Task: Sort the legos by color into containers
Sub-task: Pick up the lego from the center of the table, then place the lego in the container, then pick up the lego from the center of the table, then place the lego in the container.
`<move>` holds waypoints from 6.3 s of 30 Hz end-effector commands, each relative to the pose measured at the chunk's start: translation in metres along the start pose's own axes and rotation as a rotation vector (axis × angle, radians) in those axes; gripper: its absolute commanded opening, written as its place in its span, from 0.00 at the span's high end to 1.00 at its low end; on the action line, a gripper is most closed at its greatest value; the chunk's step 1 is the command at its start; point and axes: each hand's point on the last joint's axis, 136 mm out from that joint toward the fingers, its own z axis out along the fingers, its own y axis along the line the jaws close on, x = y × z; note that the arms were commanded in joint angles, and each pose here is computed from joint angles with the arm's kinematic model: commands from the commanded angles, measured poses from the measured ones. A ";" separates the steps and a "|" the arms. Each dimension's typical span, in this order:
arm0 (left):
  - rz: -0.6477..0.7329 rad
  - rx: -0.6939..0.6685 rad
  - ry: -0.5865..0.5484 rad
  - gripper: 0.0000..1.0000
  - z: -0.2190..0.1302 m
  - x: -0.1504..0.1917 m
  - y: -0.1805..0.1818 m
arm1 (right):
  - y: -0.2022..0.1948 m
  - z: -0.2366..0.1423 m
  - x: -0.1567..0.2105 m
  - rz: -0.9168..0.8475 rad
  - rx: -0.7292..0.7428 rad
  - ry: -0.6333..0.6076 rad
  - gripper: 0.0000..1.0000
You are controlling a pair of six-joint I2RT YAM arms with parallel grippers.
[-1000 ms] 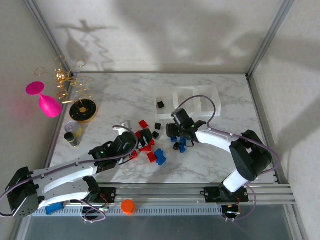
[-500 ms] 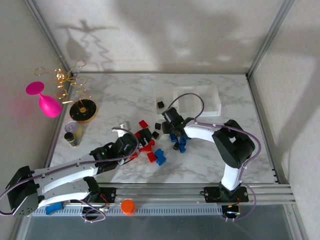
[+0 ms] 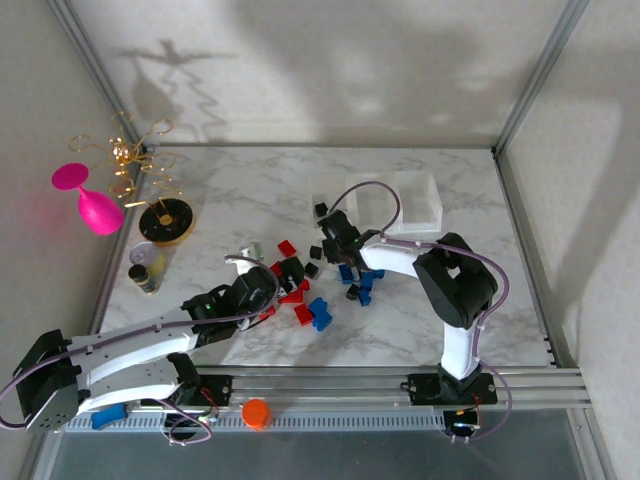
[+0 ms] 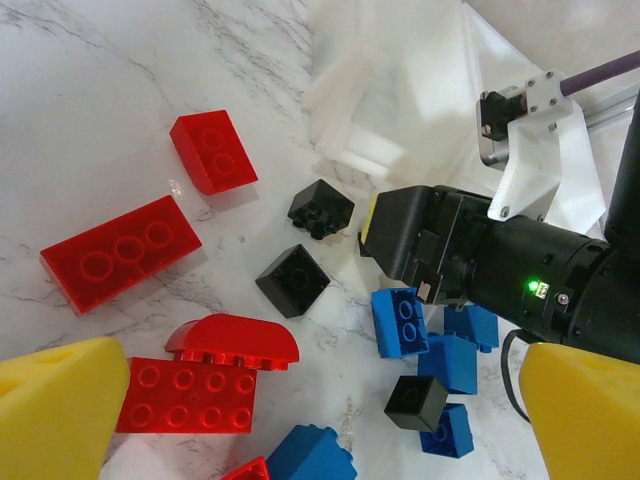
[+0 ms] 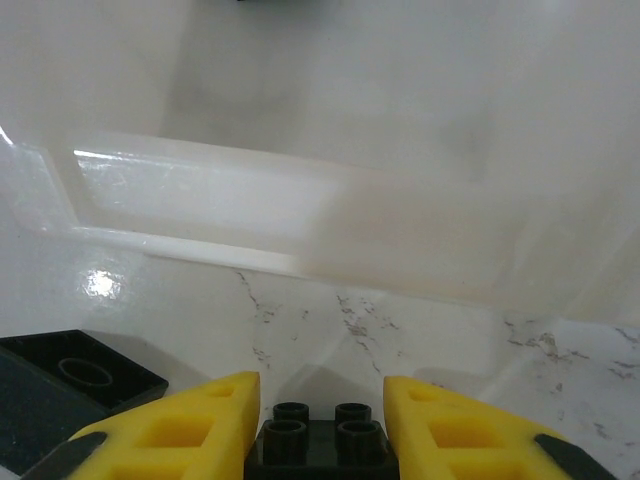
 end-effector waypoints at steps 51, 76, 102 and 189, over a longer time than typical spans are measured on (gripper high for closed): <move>0.065 0.018 -0.094 0.01 0.007 -0.070 -0.043 | -0.020 -0.010 -0.173 0.042 0.108 -0.301 0.53; 0.020 0.105 0.064 0.01 -0.012 -0.007 -0.031 | -0.029 -0.118 -0.015 0.178 -0.084 -0.102 0.39; 0.010 0.080 0.068 0.01 -0.021 0.029 -0.022 | 0.013 -0.118 0.106 0.248 -0.061 0.046 0.52; 0.068 -0.012 -0.063 0.00 -0.017 -0.050 -0.002 | -0.022 -0.003 -0.127 0.118 0.089 -0.245 0.67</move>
